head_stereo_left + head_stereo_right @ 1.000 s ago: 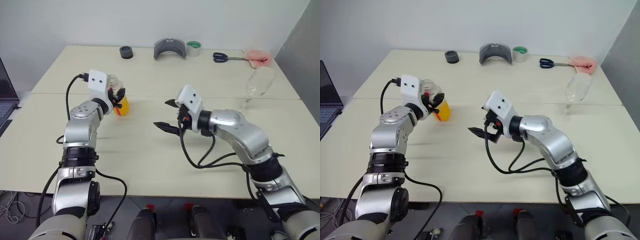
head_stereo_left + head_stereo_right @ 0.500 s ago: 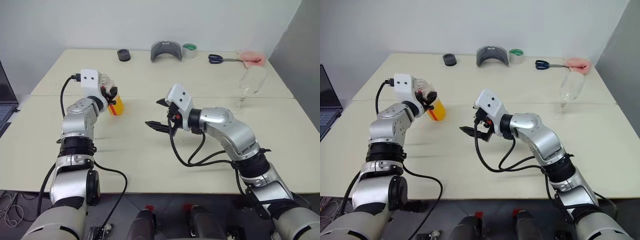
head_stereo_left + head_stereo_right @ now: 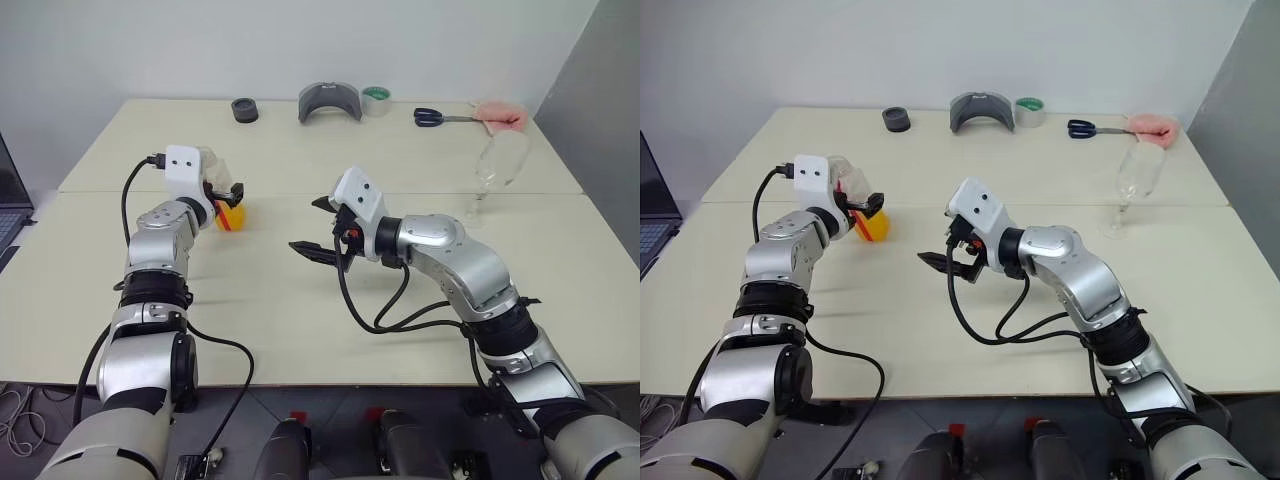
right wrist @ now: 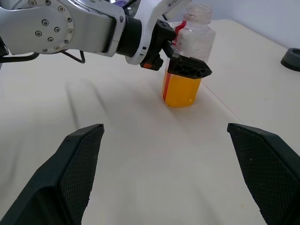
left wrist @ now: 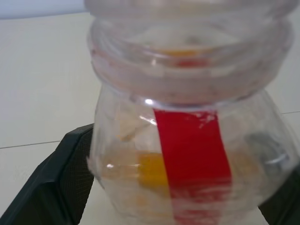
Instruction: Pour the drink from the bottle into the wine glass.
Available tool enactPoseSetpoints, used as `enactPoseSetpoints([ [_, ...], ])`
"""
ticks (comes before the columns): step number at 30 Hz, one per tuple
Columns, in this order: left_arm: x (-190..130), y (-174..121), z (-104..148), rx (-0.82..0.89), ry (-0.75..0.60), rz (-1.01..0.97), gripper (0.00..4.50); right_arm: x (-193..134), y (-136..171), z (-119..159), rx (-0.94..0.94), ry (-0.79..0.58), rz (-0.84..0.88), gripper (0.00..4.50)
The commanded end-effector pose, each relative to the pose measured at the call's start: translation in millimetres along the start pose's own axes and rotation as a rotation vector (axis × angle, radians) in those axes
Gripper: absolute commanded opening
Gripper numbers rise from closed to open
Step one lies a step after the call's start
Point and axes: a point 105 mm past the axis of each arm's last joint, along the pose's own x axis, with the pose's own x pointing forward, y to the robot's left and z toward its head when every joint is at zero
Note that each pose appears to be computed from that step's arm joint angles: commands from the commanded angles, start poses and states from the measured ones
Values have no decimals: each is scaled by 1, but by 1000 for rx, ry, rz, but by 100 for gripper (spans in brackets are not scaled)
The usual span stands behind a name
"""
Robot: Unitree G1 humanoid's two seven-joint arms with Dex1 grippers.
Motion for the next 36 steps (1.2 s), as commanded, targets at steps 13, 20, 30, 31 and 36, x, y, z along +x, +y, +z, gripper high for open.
enactPoseSetpoints([
  [13, -36, -5, -8, 59, -156, 40, 448, -26, -2, -22, -36, -43, -160, 450],
  [20, -67, 0, -23, 82, -175, 106, 448, -44, 0, -43, -23, -35, -248, 450],
  [30, -104, -31, -25, 196, -237, 19, 448, -90, -5, -74, 81, 44, -355, 450],
  [31, -105, -40, -24, 193, -242, -25, 448, -97, -7, -80, 108, 58, -396, 450],
  [36, -111, -100, -11, 206, -257, -432, 448, -123, -25, -100, 250, 52, -673, 450],
])
